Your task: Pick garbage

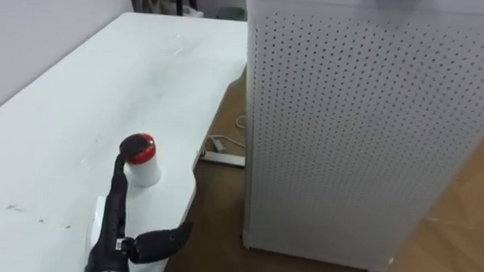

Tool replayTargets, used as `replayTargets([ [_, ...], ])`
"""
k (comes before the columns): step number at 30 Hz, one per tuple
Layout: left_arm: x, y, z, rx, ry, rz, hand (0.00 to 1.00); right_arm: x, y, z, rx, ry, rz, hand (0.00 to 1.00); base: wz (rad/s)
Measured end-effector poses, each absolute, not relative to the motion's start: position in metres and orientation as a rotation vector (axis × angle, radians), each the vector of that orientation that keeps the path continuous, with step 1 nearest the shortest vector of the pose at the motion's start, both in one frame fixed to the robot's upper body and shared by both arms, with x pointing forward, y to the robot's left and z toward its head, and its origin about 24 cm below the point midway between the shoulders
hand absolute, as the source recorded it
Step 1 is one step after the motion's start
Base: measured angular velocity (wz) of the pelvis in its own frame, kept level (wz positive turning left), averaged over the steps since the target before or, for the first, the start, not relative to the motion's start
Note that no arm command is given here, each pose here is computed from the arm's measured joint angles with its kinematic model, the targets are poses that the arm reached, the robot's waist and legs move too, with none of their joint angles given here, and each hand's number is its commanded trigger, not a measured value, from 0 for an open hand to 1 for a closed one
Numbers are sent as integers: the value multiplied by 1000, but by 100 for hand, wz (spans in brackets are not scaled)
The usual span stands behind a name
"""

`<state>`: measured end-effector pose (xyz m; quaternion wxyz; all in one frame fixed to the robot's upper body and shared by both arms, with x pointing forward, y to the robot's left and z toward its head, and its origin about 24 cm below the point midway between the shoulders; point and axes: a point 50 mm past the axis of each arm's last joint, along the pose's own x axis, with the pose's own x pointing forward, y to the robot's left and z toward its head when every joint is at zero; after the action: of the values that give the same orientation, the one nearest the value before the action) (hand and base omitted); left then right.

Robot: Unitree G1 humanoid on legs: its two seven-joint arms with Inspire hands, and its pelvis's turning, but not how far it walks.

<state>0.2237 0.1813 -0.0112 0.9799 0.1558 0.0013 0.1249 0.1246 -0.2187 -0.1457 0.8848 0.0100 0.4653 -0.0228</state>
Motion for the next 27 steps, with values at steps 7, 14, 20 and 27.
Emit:
replayTargets([
  [7,227,182,-3,314,-37,266,0,125,-215,-146,13,973,6,100,17],
  [14,229,177,17,309,-134,259,0,131,-210,-144,13,964,94,100,-3],
  [20,224,179,14,337,-129,288,0,131,-208,-144,10,967,148,100,2],
  [27,212,184,5,343,-89,329,0,126,-208,-146,-10,984,168,100,2],
])
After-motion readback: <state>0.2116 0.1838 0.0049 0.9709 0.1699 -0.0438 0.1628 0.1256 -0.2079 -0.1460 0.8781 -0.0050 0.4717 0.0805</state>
